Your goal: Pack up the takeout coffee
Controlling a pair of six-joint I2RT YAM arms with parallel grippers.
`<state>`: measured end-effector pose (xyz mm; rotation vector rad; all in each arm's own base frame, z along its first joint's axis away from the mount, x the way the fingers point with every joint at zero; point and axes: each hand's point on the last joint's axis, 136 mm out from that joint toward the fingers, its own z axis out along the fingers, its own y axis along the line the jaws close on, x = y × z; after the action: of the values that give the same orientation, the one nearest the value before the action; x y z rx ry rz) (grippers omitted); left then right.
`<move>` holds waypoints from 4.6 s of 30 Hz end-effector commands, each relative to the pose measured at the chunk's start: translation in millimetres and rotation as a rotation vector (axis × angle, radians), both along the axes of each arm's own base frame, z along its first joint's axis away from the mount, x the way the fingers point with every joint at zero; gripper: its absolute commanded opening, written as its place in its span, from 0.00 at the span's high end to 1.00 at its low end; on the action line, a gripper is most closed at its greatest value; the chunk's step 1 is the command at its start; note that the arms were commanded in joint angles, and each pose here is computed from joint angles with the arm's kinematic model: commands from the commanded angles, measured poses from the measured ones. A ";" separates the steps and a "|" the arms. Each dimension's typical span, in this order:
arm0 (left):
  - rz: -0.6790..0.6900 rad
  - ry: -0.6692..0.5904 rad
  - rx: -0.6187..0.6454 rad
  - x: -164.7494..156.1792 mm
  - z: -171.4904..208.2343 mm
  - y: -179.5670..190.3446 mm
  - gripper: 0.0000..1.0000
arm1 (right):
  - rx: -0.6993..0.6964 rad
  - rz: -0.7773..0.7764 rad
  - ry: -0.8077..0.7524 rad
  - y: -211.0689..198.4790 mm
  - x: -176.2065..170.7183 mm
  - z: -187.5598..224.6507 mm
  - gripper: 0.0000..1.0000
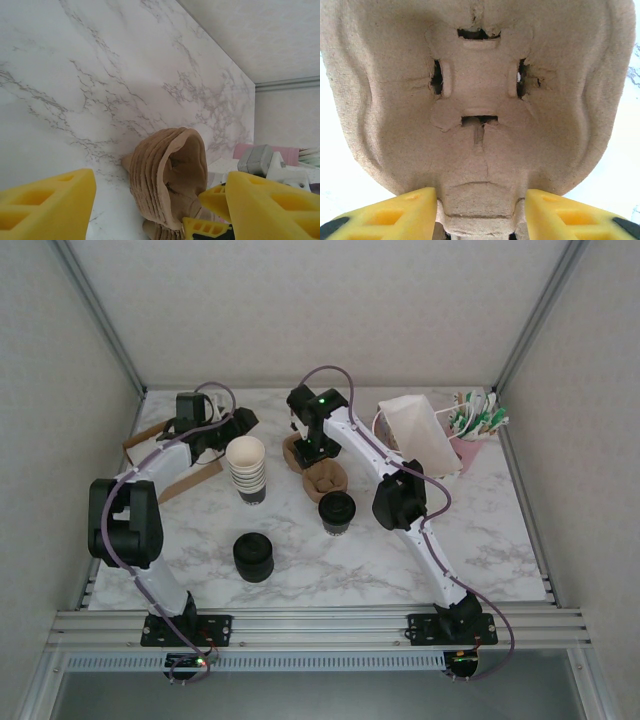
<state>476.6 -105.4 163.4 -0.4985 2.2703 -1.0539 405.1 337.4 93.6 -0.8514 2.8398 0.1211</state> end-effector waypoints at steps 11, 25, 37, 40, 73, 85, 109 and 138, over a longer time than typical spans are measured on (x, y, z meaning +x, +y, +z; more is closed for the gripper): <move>-0.002 -0.057 0.006 5.4 17.0 2.0 0.32 | 0.028 0.009 -0.021 0.6 -0.6 20.1 0.63; 0.013 -0.069 0.016 17.0 25.4 11.2 0.34 | 0.100 -0.010 -0.051 8.0 1.8 42.7 0.68; -0.028 -0.062 -0.006 33.8 19.7 5.6 0.42 | 0.121 -0.046 -0.061 5.9 8.9 45.1 0.68; -0.060 -0.059 -0.032 42.0 17.2 -0.9 0.38 | 0.122 -0.063 -0.065 4.3 12.1 43.9 0.68; -0.382 0.056 -0.137 29.9 -27.7 -93.0 0.52 | 0.145 -0.140 -0.011 -1.3 19.3 28.4 0.70; -0.419 0.063 -0.134 22.9 -28.9 -106.5 0.50 | 0.146 -0.140 -0.001 -0.5 17.8 26.4 0.70; -0.427 0.030 -0.100 12.3 -8.7 -100.1 0.48 | 0.103 -0.174 -0.017 -9.7 21.8 21.9 0.70; -0.463 0.029 -0.082 1.3 -3.6 -109.1 0.48 | 0.084 -0.208 -0.022 -17.4 25.1 20.4 0.70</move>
<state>483.5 -211.0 135.1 -0.0740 2.4749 -1.3688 426.3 330.2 108.2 -0.5788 2.8568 0.2308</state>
